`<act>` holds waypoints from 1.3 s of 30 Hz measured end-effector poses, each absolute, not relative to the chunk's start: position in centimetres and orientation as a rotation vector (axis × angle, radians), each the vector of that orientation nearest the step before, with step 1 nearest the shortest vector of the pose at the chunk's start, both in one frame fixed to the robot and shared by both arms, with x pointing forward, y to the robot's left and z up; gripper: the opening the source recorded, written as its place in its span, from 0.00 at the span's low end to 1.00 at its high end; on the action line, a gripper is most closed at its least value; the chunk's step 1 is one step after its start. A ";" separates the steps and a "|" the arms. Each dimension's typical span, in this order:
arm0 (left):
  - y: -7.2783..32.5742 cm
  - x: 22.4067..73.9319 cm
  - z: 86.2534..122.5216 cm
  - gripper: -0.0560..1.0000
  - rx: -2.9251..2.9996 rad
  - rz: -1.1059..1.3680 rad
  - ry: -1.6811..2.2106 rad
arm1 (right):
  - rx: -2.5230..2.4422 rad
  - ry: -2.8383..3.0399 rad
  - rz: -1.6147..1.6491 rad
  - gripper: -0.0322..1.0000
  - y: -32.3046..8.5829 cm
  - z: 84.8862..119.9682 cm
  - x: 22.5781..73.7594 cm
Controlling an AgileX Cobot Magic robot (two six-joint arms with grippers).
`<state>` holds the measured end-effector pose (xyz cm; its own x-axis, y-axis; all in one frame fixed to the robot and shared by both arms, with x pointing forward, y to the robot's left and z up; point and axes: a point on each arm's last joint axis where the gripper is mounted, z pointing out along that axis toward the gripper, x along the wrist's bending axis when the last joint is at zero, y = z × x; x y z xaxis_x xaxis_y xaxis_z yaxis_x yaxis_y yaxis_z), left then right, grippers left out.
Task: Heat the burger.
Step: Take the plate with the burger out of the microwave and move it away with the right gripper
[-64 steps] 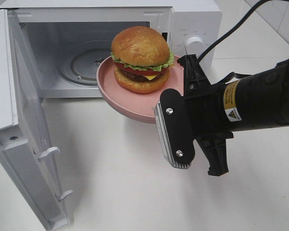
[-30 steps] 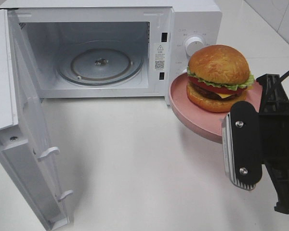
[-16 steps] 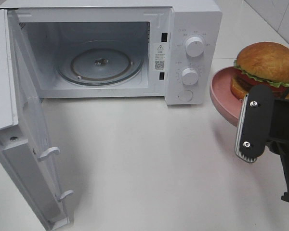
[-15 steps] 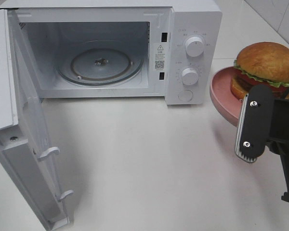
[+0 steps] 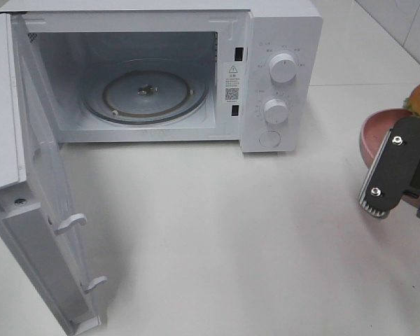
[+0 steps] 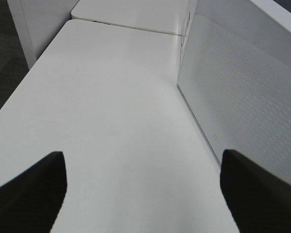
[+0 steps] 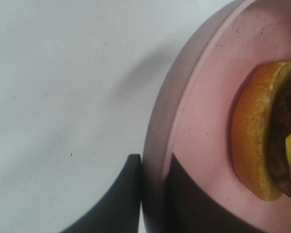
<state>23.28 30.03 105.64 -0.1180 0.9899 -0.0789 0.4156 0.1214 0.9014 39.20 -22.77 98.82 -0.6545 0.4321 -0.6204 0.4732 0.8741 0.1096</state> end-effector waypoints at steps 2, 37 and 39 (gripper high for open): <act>30.0 23.3 105.6 0.82 1.391 0.965 1.647 | 0.743 2.346 -0.111 0.10 -23.2 98.8 39.1; 30.0 23.3 105.6 0.82 1.391 0.965 1.647 | 1.412 1.962 -0.293 0.10 -21.8 94.0 41.8; 30.0 23.3 105.6 0.82 1.391 0.965 1.647 | 1.407 1.967 -0.309 0.10 -21.8 93.5 42.1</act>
<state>23.28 30.03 105.64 -0.1180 0.9899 -0.0789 0.4156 0.1214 0.9014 42.05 -21.77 93.49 -0.1757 0.7387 -0.6507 0.9028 0.3844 0.1927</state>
